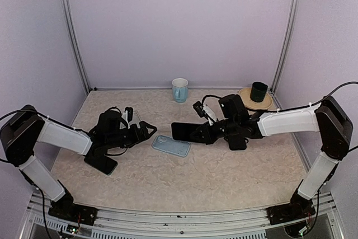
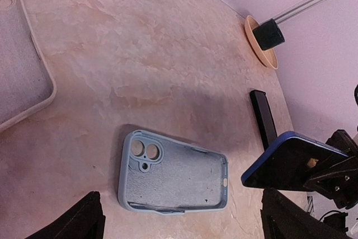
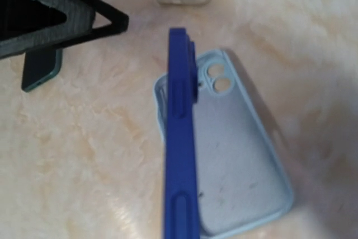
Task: Put the phone into the phone case
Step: Move the phone case to the center of the board, then install the phone on the phone case.
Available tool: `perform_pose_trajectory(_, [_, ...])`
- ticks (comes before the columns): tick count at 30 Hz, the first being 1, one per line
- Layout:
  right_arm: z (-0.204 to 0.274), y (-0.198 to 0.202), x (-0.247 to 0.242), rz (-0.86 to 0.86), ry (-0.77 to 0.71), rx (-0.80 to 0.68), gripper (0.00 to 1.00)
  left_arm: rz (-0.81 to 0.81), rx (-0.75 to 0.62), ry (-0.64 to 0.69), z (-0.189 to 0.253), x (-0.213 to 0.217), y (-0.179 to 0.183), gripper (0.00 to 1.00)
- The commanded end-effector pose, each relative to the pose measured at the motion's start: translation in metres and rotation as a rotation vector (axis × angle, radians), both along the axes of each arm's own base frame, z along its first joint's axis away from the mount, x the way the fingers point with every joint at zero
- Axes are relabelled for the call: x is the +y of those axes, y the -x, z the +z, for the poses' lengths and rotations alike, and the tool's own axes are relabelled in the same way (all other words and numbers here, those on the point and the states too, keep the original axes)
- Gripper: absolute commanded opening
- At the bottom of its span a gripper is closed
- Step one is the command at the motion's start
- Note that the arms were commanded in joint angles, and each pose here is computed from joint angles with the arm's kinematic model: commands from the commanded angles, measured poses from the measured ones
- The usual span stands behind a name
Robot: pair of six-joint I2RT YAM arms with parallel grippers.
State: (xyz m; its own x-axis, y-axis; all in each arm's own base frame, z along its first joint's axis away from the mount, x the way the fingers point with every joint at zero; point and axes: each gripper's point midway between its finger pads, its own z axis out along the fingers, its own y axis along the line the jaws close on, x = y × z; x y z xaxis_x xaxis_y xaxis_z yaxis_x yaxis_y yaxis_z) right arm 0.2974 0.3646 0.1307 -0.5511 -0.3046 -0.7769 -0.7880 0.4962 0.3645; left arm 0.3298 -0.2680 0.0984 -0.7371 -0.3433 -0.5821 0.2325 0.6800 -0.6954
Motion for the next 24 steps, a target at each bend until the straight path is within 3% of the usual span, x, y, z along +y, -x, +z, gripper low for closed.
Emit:
perform_pose_trajectory(1, [0.028, 0.004, -0.002, -0.089, -0.086, 0.161, 0.00, -0.015, -0.017, -0.089, -0.006, -0.001, -0.007, 0.95])
perform_pose_trajectory(11, [0.035, 0.008, 0.006, -0.197, -0.190, 0.441, 0.00, -0.093, -0.006, -0.048, -0.019, -0.019, -0.012, 0.96])
perform_pose_trajectory(24, [0.019, -0.003, 0.016, -0.233, -0.221, 0.585, 0.00, -0.128, 0.000, 0.008, -0.029, -0.029, -0.012, 0.97])
